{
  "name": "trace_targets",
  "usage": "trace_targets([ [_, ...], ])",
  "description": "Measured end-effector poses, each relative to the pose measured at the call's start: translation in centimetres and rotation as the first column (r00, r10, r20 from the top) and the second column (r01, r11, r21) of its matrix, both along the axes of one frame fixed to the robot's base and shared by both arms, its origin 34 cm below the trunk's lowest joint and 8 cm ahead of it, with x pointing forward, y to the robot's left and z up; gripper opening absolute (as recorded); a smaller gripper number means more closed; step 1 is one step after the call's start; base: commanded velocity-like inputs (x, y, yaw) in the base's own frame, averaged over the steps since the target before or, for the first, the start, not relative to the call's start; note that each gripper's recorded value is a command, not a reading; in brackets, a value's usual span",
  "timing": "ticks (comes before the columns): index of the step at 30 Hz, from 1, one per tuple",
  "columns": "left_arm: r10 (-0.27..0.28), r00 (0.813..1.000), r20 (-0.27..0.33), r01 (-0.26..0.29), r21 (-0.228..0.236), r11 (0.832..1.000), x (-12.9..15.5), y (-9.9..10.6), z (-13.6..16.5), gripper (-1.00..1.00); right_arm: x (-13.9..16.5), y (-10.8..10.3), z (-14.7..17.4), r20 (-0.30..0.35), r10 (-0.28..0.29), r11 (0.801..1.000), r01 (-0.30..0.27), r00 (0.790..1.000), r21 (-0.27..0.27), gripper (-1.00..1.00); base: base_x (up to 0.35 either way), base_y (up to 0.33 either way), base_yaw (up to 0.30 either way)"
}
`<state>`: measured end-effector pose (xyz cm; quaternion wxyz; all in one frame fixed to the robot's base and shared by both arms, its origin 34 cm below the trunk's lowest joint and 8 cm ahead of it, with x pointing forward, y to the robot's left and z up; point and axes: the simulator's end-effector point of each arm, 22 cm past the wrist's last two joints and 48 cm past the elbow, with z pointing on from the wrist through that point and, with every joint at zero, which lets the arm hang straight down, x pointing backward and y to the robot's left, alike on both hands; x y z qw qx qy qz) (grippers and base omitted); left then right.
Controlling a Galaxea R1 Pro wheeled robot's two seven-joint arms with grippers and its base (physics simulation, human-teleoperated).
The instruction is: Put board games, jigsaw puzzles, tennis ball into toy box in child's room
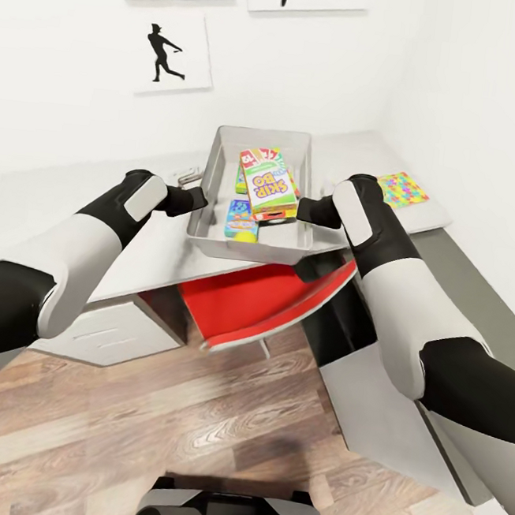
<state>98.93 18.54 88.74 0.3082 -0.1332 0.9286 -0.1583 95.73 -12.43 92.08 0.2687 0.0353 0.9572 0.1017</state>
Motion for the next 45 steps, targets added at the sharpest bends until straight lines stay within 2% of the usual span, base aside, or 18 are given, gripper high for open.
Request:
trace_targets([
  [45,-0.001,1.0,-0.001,0.001,-0.002,1.0,-0.04,-0.02,-0.01,-1.0,-0.03,-0.02,0.04,-0.001,-0.001,1.0,0.001,1.0,-0.001,-1.0,-0.003,0.0,0.284],
])
